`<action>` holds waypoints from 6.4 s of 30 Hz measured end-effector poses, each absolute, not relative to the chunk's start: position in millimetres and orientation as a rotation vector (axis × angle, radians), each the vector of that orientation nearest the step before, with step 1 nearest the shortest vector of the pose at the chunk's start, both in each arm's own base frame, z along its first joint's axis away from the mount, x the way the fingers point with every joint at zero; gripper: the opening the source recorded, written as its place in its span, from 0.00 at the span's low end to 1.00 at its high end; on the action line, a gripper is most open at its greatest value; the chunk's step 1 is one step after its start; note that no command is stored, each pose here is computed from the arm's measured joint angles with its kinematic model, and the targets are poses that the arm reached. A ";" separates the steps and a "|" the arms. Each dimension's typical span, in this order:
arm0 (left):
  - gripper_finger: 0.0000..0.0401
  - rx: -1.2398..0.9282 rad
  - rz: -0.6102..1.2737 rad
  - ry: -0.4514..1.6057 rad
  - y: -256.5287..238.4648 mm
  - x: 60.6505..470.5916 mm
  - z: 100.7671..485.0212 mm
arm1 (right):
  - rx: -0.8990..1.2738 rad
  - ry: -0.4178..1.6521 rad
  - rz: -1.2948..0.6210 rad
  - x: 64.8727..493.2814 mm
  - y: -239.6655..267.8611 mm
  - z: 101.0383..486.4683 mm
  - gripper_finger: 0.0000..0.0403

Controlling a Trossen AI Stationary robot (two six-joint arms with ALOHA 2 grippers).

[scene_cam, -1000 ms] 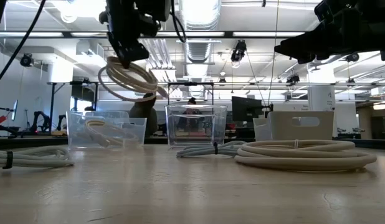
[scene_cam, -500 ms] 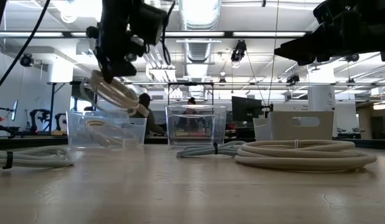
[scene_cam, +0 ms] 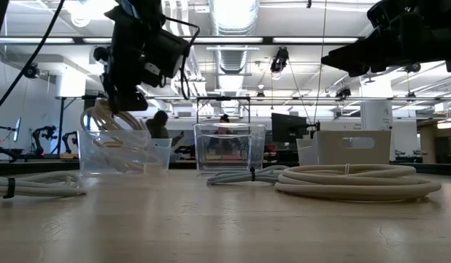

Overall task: Pick & Place USB Port
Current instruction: Put the brown USB cable into the white transparent bin, then put the brown USB cable into the transparent bin

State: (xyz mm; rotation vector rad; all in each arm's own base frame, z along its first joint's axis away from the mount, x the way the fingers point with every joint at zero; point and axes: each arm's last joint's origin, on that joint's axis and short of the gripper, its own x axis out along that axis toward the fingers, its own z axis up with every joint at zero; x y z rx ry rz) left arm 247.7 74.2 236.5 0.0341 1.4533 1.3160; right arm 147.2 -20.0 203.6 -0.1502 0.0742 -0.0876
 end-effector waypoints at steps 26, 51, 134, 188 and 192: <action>0.34 0.034 1.144 1.477 78.3 252.3 206.4 | -0.151 0.074 -0.088 147.2 -20.0 203.6 0.50; 0.54 0.146 0.811 1.100 26.6 316.9 274.7 | -0.074 0.074 -0.089 147.6 -20.0 203.1 0.50; 0.54 -0.097 0.034 0.534 -50.1 338.6 194.1 | -0.325 0.905 -0.017 264.9 50.4 235.7 0.04; 0.54 -0.105 -0.080 0.548 -82.7 332.1 193.8 | -0.582 0.870 -0.750 404.3 -162.3 183.5 0.09; 0.54 -0.108 -0.080 0.548 -82.7 332.1 193.8 | -0.590 0.914 -0.730 410.0 -163.9 181.5 0.14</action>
